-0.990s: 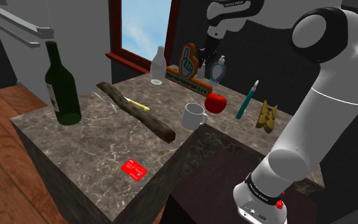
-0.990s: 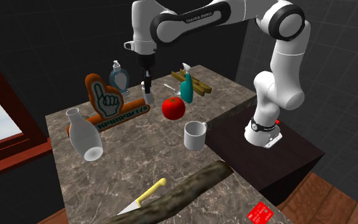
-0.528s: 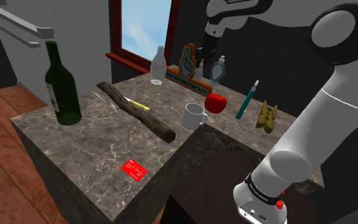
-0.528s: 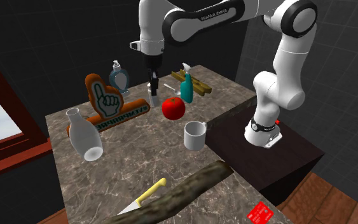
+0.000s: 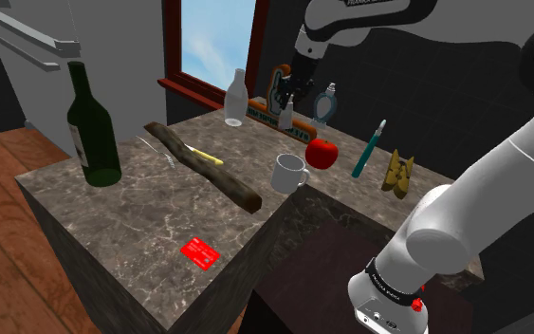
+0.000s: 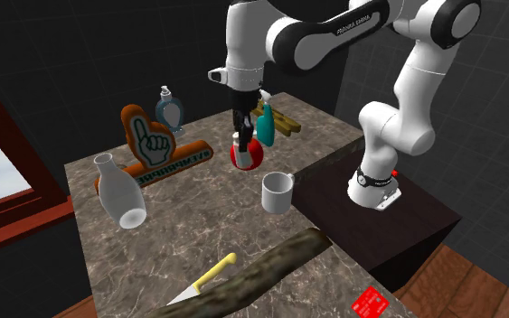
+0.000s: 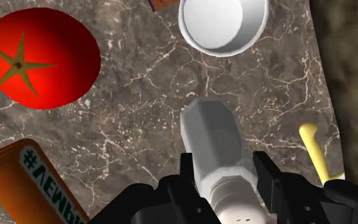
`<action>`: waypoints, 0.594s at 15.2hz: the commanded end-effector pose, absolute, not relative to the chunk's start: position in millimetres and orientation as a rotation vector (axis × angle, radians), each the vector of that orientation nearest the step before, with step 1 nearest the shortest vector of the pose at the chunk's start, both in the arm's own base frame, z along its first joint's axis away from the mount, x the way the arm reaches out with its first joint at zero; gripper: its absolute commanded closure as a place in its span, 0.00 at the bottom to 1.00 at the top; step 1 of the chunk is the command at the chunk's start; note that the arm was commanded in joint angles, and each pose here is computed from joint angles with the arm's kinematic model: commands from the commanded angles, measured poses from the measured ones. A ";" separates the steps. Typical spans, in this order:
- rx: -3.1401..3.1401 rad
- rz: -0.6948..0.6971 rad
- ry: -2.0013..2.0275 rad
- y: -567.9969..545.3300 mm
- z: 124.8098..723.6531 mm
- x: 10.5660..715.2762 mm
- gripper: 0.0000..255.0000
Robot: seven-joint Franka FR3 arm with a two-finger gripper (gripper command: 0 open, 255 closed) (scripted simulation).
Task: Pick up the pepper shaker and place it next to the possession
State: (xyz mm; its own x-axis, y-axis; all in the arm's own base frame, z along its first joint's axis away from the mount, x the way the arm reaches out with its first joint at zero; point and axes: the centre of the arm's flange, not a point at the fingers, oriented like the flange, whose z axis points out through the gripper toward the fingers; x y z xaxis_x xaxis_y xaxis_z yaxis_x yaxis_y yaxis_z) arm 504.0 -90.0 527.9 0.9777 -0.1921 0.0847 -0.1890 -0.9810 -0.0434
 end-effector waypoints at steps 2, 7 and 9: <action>-3.089 -0.138 0.300 -54.1 528.2 493.2 1.00; -3.089 -0.138 0.300 8.9 528.4 473.7 1.00; -3.089 -0.138 0.300 34.2 528.5 465.9 1.00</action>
State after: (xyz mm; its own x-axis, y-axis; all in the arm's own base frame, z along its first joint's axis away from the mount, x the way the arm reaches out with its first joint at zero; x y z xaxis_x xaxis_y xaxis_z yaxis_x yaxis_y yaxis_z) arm 468.1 19.4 528.5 0.9778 -0.1919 0.0847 -0.1888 -0.9811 -0.0434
